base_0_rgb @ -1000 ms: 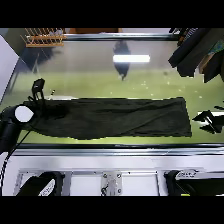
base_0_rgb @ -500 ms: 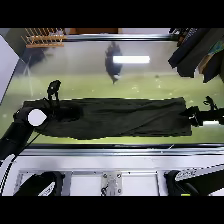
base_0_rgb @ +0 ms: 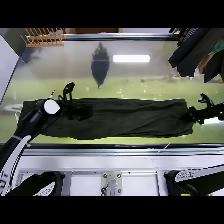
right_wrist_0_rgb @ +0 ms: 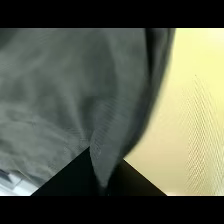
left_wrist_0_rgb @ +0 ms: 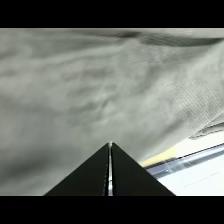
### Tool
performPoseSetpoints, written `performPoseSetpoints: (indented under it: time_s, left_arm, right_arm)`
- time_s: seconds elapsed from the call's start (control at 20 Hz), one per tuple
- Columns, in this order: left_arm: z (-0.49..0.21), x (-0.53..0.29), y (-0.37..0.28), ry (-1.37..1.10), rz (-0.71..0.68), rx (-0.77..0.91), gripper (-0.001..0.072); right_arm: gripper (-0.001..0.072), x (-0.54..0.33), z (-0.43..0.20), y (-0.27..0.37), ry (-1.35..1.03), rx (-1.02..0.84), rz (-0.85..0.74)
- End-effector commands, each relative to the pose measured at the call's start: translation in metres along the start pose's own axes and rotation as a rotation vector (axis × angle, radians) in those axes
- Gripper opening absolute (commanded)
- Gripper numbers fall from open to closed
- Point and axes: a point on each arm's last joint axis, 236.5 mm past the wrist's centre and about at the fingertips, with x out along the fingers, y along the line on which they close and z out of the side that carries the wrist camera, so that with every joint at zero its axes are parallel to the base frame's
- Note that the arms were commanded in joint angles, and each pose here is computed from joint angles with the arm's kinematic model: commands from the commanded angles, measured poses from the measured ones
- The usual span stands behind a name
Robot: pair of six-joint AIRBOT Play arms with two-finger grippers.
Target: Fold the clothes and pants, and hang the long-sleeved shirts on hangers.
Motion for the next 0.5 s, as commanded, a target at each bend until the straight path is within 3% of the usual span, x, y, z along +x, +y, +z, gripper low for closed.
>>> performPoseSetpoints:
  time_s: [0.0,0.45]
  left_arm:
    - [0.011,0.041,-0.027,0.072,-0.038,0.093,0.0014]
    - [-0.001,0.177,-0.135,0.212,-0.105,0.368,0.0015]
  right_arm:
    - [0.0025,-0.051,-0.001,0.026,-0.051,-0.031,-0.115]
    - [0.0025,-0.110,-0.033,0.179,-0.140,-0.272,-0.315]
